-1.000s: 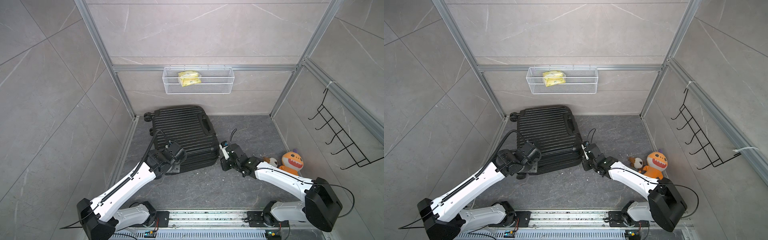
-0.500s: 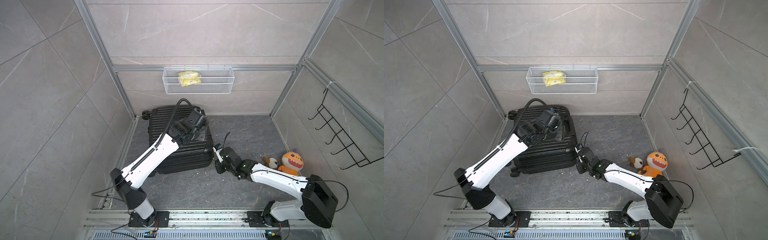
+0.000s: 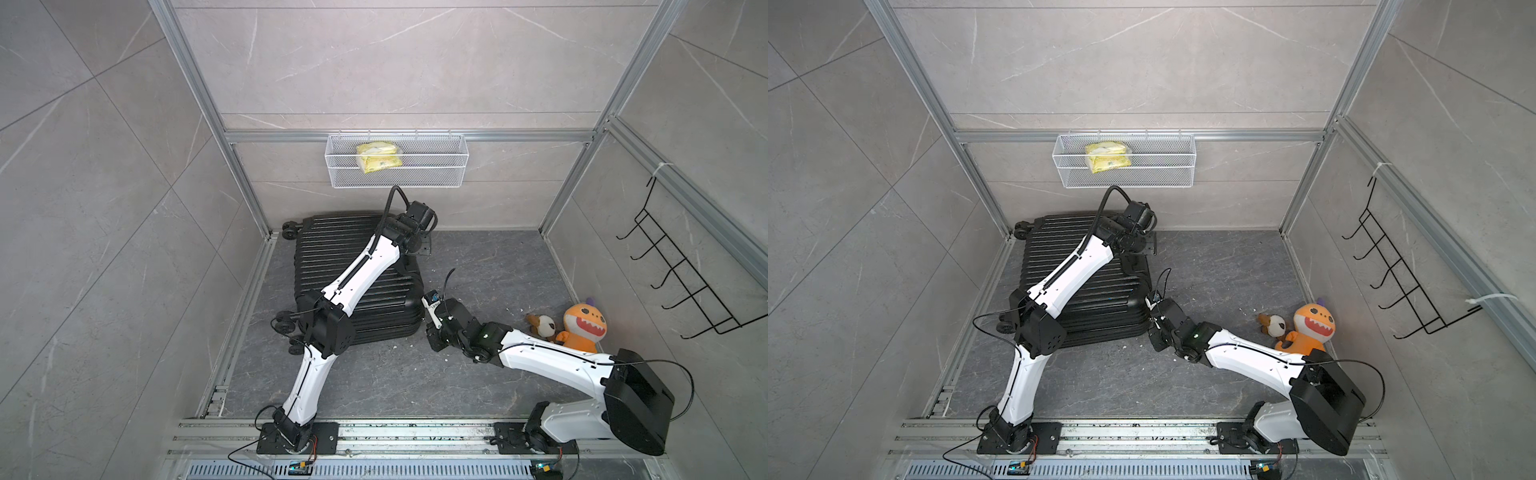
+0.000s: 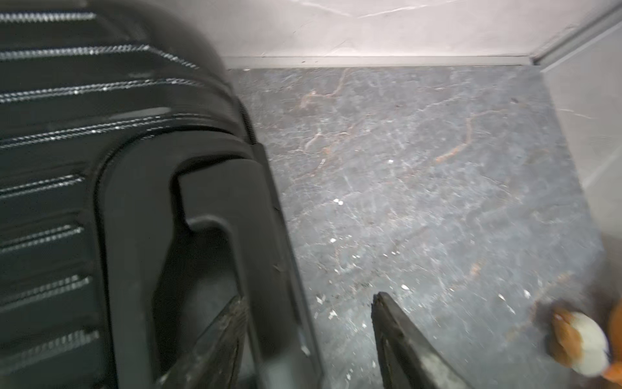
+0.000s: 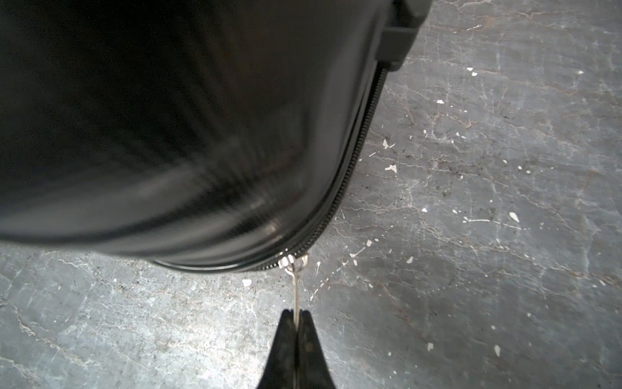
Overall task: Close the suitcase zippers
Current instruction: Zip the zipper on the suitcase.
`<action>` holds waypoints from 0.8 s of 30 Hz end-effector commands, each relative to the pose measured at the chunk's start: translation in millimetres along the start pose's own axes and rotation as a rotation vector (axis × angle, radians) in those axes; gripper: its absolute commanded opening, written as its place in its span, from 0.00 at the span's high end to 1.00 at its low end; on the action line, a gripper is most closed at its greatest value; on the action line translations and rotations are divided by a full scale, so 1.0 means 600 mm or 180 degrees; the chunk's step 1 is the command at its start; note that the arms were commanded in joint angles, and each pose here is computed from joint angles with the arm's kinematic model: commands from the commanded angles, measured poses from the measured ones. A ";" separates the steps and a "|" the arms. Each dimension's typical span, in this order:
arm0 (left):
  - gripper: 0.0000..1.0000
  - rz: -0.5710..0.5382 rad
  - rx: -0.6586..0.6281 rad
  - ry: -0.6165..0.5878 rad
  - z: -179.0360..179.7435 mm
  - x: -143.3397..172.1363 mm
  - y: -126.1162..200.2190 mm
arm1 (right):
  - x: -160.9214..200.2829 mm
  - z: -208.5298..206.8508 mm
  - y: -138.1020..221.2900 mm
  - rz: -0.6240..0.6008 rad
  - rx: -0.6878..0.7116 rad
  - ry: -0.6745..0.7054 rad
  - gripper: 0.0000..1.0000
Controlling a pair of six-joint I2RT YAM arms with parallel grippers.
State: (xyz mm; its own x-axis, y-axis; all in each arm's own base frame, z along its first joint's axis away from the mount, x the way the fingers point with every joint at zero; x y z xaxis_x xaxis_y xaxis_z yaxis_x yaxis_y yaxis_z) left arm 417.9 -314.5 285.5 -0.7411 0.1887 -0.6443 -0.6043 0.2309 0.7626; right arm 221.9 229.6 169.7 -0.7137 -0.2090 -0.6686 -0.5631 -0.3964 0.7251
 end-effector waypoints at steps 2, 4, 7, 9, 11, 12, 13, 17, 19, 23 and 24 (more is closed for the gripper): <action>0.38 -0.0023 0.0020 0.0112 0.001 -0.006 -0.002 | 0.018 0.009 0.001 0.0113 -0.0089 0.0124 1.00; 0.38 0.0056 -0.0035 0.0106 0.003 0.003 -0.015 | 0.019 0.008 -0.001 0.0126 -0.0080 0.0119 1.00; 0.38 0.0220 -0.0055 0.0070 0.003 0.019 -0.043 | 0.019 0.009 -0.002 0.0124 -0.0082 0.0118 1.00; 0.40 0.0351 -0.0100 0.0048 0.003 0.035 -0.067 | 0.018 0.011 -0.003 0.0110 -0.0086 0.0116 1.00; 0.42 0.0497 -0.0205 0.0024 0.006 0.053 -0.090 | 0.015 0.012 -0.001 0.0082 -0.0074 0.0116 1.00; 0.43 0.0566 -0.0254 0.0000 0.009 0.061 -0.097 | 0.013 0.012 0.000 0.0062 -0.0069 0.0119 1.00; 0.44 0.0635 -0.0301 -0.0033 0.011 0.068 -0.102 | 0.012 0.014 0.002 0.0034 -0.0080 0.0119 1.00; 0.48 0.0896 -0.0407 -0.0166 0.018 0.096 -0.120 | 0.011 0.013 0.002 -0.0052 -0.0058 0.0113 1.00; 0.49 0.1043 -0.0297 -0.0230 0.014 0.109 -0.126 | 0.014 0.010 -0.004 -0.0111 -0.0026 0.0095 1.00; 0.65 0.1244 -0.0084 -0.0388 0.003 0.129 -0.125 | 0.020 0.004 -0.020 -0.0141 0.0098 0.0002 1.00; 0.68 0.1268 -0.0049 -0.0431 0.002 0.130 -0.122 | 0.021 0.003 -0.023 -0.0137 0.0121 -0.0014 1.00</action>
State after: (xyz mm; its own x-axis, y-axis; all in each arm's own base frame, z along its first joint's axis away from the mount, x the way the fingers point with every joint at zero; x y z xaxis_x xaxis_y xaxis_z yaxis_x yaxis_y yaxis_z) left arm 429.6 -315.7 254.3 -0.7676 0.2289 -0.5987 -0.5815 0.1439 0.8007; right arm 220.1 229.9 161.4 -0.6881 -0.1900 -0.7003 -0.6067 -0.3787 0.6989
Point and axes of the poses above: each gripper's point midway between its finger pads, its own y axis back along the fingers, its own z axis along the line the jaws close on, x = y × z, the point moved 8 cm from there along y, back along the fingers, and after that the axes turned 10 degrees about -y, right-handed, at the moved point
